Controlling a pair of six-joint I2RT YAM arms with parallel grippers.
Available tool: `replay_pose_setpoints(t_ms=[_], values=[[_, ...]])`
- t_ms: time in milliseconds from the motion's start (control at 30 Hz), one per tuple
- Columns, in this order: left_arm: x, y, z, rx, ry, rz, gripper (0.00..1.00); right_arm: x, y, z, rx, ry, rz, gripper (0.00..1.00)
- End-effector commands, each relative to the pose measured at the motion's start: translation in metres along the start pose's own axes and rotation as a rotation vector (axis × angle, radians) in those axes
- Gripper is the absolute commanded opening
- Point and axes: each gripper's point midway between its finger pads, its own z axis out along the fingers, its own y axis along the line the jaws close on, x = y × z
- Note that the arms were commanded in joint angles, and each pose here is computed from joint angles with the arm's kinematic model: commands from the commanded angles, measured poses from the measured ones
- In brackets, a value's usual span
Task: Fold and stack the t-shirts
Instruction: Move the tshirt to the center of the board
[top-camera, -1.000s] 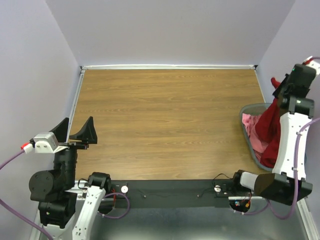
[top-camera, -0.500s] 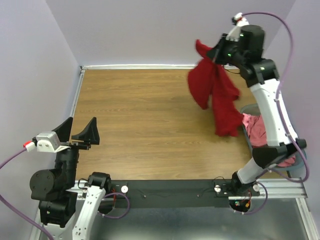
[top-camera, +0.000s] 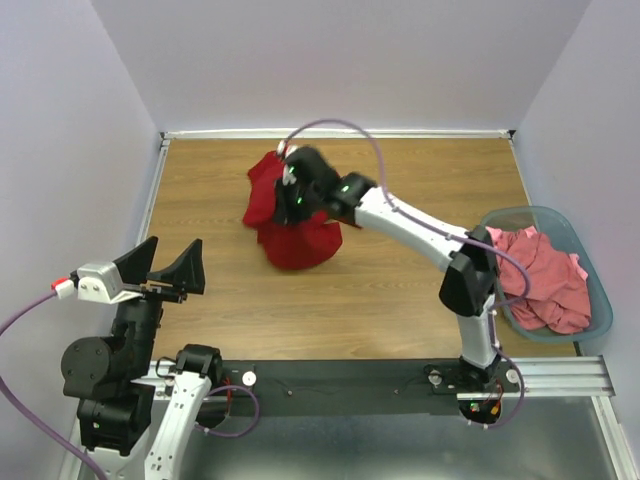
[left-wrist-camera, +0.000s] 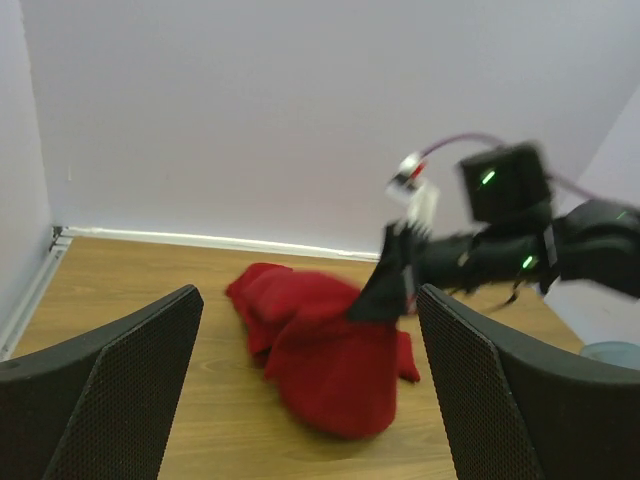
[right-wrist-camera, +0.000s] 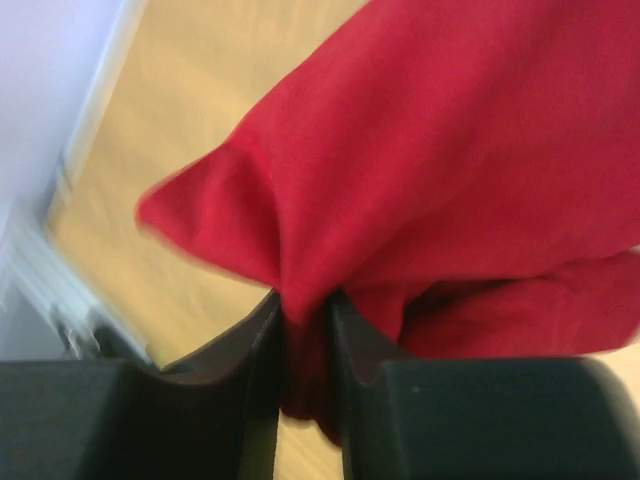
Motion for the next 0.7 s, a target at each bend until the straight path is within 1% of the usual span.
replay_pose_setpoints(t_ms=[0, 33, 67, 100, 133, 167, 233, 267, 333, 367, 433, 467, 500, 533, 567, 600, 633, 667], values=[[0.009, -0.005, 0.004, 0.011, 0.049, -0.061, 0.97, 0.057, 0.036, -0.005, -0.122, 0.147, -0.024, 0.4], [0.015, -0.004, 0.008, 0.003, 0.066, -0.088, 0.97, 0.069, 0.039, -0.011, -0.145, 0.176, -0.037, 0.47], [0.021, -0.003, 0.014, -0.002, 0.089, -0.104, 0.97, 0.076, 0.037, -0.02, -0.152, 0.19, -0.042, 0.5], [0.024, -0.003, 0.018, -0.006, 0.104, -0.121, 0.97, 0.085, 0.023, -0.033, -0.111, 0.19, -0.054, 0.53], [0.029, -0.003, 0.023, -0.009, 0.123, -0.14, 0.97, 0.078, 0.008, -0.041, -0.067, 0.157, -0.061, 0.59], [0.043, -0.002, 0.034, -0.022, 0.174, -0.167, 0.97, 0.074, -0.013, -0.045, -0.01, 0.135, -0.054, 0.6], [0.058, -0.002, 0.046, -0.028, 0.231, -0.197, 0.97, 0.068, -0.062, -0.052, 0.093, 0.114, -0.003, 0.6], [0.077, 0.002, 0.06, -0.051, 0.298, -0.218, 0.97, 0.046, -0.106, -0.062, 0.196, 0.051, 0.052, 0.59], [0.098, 0.003, 0.077, -0.056, 0.368, -0.232, 0.97, 0.04, -0.152, -0.069, 0.32, 0.017, 0.109, 0.58], [0.125, 0.009, 0.091, -0.081, 0.447, -0.237, 0.97, 0.033, -0.182, -0.073, 0.398, -0.012, 0.15, 0.58], [0.146, 0.02, 0.109, -0.126, 0.49, -0.229, 0.97, 0.032, -0.203, -0.067, 0.435, -0.035, 0.198, 0.58], [0.168, 0.031, 0.124, -0.167, 0.528, -0.22, 0.97, 0.037, -0.22, -0.059, 0.462, -0.027, 0.237, 0.57], [0.184, 0.038, 0.127, -0.195, 0.569, -0.21, 0.97, 0.038, -0.224, -0.06, 0.468, -0.028, 0.249, 0.57], [0.189, 0.043, 0.139, -0.207, 0.557, -0.196, 0.97, 0.043, -0.23, -0.052, 0.467, -0.008, 0.257, 0.57], [0.212, 0.052, 0.149, -0.233, 0.61, -0.188, 0.97, 0.046, -0.23, -0.048, 0.444, 0.008, 0.256, 0.57], [0.212, 0.064, 0.164, -0.273, 0.571, -0.16, 0.97, 0.047, -0.23, -0.042, 0.419, 0.014, 0.23, 0.57], [0.218, 0.073, 0.172, -0.29, 0.575, -0.134, 0.97, 0.051, -0.227, -0.039, 0.392, 0.026, 0.222, 0.57], [0.235, 0.09, 0.183, -0.333, 0.6, -0.118, 0.97, 0.061, -0.215, -0.032, 0.324, 0.064, 0.216, 0.58]])
